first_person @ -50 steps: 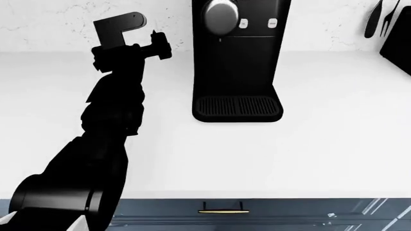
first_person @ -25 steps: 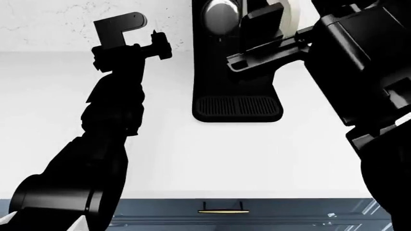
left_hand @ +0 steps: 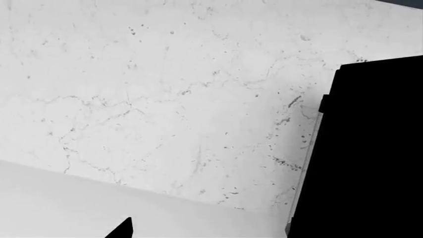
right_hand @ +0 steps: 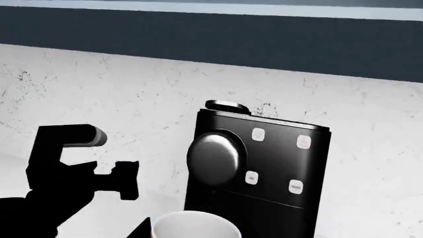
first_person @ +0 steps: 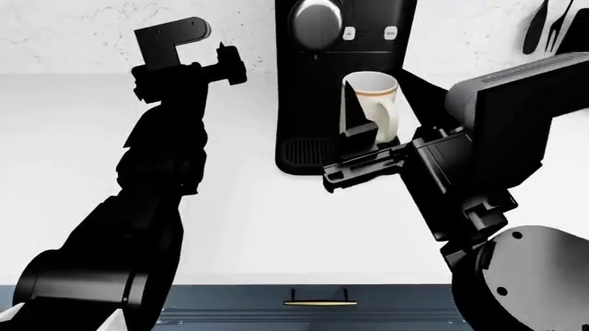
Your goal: Pick the mug from the cabinet, place it under the coffee machine dispenser, and press the start button.
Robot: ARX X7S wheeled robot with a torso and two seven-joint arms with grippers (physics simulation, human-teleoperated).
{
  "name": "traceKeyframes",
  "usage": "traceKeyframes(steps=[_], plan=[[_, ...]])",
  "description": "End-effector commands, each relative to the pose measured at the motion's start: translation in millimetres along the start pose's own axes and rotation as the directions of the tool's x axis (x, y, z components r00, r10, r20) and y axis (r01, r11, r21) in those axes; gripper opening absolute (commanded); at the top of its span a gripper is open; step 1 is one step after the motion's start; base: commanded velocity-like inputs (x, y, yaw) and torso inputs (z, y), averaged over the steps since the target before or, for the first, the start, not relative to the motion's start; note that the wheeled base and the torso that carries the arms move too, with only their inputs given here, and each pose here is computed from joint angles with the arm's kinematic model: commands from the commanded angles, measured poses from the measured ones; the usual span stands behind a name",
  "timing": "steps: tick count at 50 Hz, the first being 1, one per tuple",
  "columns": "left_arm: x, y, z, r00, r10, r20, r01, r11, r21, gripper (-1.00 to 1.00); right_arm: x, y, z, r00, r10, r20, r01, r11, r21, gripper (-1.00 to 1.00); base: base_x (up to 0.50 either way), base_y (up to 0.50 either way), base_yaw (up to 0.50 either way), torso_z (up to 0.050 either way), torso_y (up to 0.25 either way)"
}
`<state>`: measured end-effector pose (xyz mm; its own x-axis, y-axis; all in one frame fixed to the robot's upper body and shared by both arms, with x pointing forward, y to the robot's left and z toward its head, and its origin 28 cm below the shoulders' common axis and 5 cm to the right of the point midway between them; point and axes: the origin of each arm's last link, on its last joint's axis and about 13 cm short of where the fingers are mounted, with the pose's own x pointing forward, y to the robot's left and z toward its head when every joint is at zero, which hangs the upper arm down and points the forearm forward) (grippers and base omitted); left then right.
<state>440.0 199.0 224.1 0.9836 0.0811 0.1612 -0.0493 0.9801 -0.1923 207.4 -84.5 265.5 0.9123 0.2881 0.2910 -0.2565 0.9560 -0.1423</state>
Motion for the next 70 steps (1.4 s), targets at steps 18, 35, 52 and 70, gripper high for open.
traceKeyframes(steps=[18,35,52,70], plan=[[0,0.1,0,1.0,-0.004,0.002,0.004,1.0,0.0,1.0,51,5.9,-90,0.995,-0.076,0.06,0.076,0.997,-0.002,-1.0,0.0,0.0,0.0,0.0,0.0],[0,0.3,0,1.0,-0.007,0.001,0.007,1.0,-0.003,1.0,92,9.6,-104,0.996,-0.076,0.036,0.076,0.997,-0.002,-1.0,0.0,0.0,0.0,0.001,0.0],[0,0.2,0,1.0,-0.01,0.002,0.01,1.0,-0.002,1.0,123,16.0,-123,0.997,-0.08,0.009,0.08,0.997,-0.017,-1.0,0.0,0.0,0.0,0.0,0.001],[0,0.4,0,1.0,-0.011,0.002,0.011,1.0,-0.004,1.0,133,20.4,-147,0.997,-0.076,-0.032,0.076,0.997,0.006,-1.0,0.0,0.0,0.0,0.0,0.0]])
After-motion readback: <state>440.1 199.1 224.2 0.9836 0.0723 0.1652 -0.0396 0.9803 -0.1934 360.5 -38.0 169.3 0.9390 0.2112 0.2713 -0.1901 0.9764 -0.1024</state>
